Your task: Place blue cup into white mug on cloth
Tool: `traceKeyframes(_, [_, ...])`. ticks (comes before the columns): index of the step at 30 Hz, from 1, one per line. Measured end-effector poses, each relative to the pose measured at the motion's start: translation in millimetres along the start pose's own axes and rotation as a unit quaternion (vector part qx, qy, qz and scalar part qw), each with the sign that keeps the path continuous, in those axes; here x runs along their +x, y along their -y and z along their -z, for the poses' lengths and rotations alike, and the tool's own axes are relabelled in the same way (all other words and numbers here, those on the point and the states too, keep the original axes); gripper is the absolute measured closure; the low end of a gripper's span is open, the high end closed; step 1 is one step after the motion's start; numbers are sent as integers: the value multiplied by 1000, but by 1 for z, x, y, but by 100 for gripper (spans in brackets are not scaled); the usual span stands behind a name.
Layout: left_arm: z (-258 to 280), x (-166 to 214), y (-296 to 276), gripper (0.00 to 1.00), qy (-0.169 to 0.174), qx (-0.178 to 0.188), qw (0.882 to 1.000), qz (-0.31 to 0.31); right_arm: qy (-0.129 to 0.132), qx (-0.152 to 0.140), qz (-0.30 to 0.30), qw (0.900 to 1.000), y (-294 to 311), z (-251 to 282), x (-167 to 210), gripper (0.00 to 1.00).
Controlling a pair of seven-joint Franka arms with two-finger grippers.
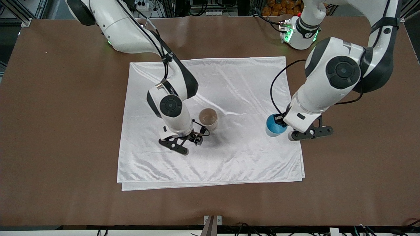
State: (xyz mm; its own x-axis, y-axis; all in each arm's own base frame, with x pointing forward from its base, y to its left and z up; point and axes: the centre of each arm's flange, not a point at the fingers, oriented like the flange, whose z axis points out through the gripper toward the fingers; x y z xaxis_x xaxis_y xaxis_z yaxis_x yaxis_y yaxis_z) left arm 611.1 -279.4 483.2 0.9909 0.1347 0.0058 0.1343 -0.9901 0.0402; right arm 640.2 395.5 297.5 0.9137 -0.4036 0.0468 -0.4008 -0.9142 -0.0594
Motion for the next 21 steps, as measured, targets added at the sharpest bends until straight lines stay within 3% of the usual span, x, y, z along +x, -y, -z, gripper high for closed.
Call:
traceKeyframes(14, [-15,-78,-106,96,7,0,1000,30,15,-23,46,999,-111,63,113,13])
traceKeyframes(21, [-42,-99,-141,96,8,-7,999,36,20,-26,74,997,-176,85,160,11])
